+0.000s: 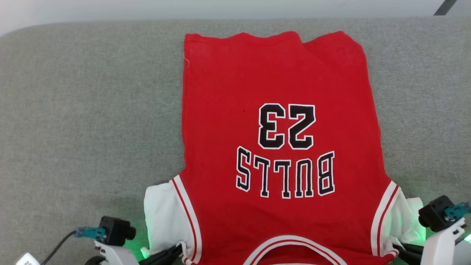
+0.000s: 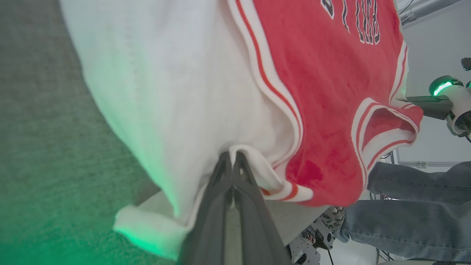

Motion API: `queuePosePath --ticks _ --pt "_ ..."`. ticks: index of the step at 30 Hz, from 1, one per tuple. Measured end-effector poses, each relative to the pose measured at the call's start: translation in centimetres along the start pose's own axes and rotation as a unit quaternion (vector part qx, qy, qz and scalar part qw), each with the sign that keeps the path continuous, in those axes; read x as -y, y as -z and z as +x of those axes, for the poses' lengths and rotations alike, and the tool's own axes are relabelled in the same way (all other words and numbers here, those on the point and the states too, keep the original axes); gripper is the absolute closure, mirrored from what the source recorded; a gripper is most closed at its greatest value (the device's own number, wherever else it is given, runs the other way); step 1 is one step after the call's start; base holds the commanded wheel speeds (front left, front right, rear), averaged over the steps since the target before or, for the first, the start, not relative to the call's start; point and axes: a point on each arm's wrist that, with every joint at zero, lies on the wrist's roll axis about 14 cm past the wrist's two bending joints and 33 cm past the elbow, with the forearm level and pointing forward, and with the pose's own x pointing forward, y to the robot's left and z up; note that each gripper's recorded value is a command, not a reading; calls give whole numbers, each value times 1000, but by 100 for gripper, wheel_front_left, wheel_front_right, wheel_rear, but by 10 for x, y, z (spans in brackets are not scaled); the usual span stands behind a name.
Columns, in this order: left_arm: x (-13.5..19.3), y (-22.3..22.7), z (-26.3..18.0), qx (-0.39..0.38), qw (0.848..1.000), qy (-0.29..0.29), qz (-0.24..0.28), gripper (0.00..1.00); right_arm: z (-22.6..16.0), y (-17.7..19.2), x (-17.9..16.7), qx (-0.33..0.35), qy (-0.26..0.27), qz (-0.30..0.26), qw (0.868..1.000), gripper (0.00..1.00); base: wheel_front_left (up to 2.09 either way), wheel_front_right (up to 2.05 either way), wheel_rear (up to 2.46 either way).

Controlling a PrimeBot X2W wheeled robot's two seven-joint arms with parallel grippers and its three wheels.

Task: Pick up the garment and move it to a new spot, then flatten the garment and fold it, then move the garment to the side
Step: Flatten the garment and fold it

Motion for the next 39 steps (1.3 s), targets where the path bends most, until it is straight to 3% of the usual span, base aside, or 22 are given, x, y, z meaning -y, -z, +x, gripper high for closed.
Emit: queuePosePath --ticks 6,7,8,9,10,19,23,27,32,39 --pt "-3 2 7 -4 1000 3 -2 100 11 0 3 0 -1 -11 1000 100 0 0 0" --pt "-3 2 8 -3 1000 4 -2 100 11 -1 2 3 -1 -13 1000 93 0 0 0" --pt "-2 1 9 -2 1000 5 -2 100 11 -1 2 6 -2 -14 1000 63 0 0 0" --pt "-1 1 10 -3 1000 8 -1 100 11 -2 2 8 -2 -16 1000 49 0 0 0" --pt "-1 1 11 -3 1000 9 0 100 11 -2 2 11 -2 -18 1000 0 0 0 0" --pt "11 -9 14 16 1000 23 15 100 -32 -35 3 31 -19 -15 999 0 0 0 0" --pt "17 -10 16 19 999 30 21 100 -62 -89 21 95 1 -25 995 0 0 0 0" --pt "25 -15 21 23 999 40 29 100 -83 -163 56 186 61 -47 979 0 0 0 0" --pt "26 -19 28 29 998 47 26 100 -53 -228 70 220 80 -42 971 0 0 0 0" --pt "24 -21 37 28 998 54 23 100 -1 -283 106 169 144 -43 974 0 0 0 0"
